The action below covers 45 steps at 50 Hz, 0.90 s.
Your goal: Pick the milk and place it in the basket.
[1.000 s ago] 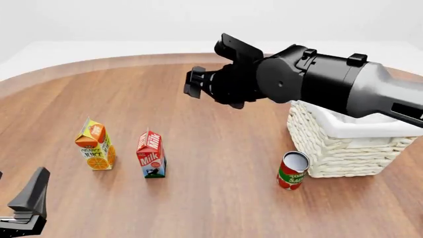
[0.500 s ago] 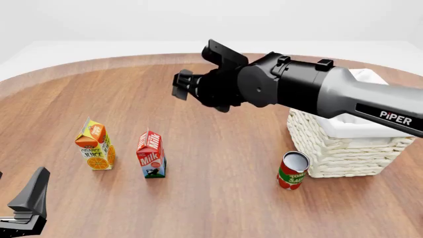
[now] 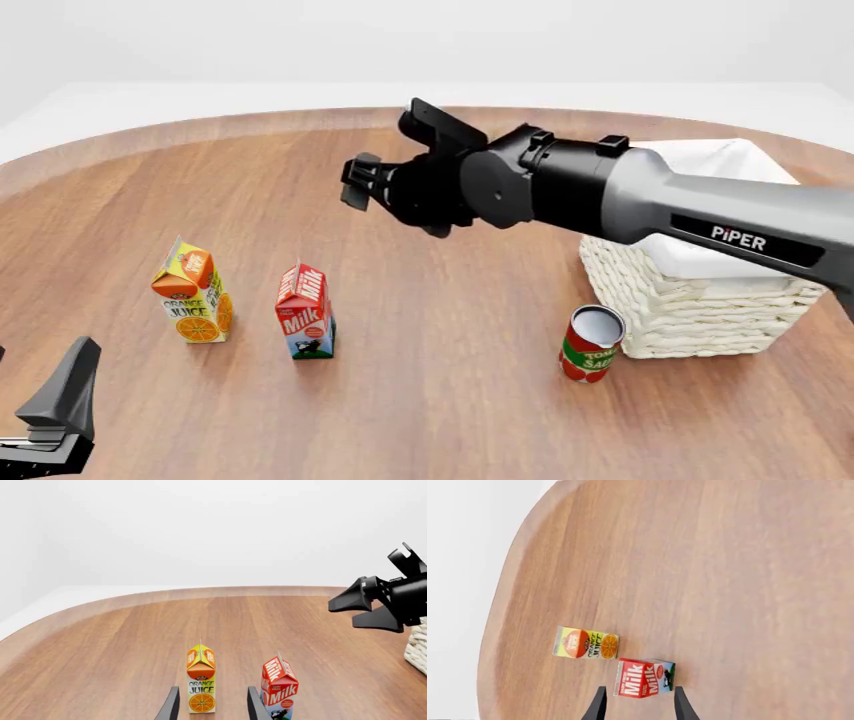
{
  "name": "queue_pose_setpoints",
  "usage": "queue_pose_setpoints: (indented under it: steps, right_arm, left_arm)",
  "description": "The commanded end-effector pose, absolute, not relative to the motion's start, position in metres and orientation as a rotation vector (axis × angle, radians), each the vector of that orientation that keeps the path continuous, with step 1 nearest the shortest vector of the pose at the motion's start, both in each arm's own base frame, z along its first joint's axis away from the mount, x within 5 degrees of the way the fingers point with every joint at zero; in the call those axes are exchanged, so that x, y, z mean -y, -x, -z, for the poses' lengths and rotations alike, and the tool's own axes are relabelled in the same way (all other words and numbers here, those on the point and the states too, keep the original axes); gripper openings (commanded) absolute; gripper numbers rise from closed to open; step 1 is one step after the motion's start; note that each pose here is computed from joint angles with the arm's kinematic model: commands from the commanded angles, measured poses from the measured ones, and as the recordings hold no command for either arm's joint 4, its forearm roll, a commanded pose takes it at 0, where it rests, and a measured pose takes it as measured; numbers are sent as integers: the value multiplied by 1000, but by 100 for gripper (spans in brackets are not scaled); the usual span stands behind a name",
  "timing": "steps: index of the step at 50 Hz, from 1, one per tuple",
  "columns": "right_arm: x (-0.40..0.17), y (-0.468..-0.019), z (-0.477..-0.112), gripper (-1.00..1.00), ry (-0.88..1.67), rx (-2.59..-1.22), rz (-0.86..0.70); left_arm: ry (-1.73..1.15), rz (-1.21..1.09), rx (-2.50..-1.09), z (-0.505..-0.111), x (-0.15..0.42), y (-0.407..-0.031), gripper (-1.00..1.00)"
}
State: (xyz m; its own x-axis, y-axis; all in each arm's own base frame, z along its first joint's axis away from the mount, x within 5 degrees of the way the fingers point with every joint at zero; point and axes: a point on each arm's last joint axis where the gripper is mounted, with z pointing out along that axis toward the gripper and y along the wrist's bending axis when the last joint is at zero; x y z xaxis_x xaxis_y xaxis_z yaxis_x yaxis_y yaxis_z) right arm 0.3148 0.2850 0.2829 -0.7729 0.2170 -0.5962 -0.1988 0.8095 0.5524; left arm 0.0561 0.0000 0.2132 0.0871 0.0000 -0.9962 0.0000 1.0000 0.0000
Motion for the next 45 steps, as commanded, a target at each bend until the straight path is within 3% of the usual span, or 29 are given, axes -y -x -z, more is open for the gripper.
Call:
queue_pose_setpoints:
  steps: [1, 45]
  right_arm:
    - [-295, -319, -272, 100, -10, -2339, -802]
    - [-334, -327, -247, 100, 96, -2401, -762]
  left_arm:
    - [0, 0, -1484, -213, 0, -56, 100]
    - [0, 0, -1484, -213, 0, -56, 100]
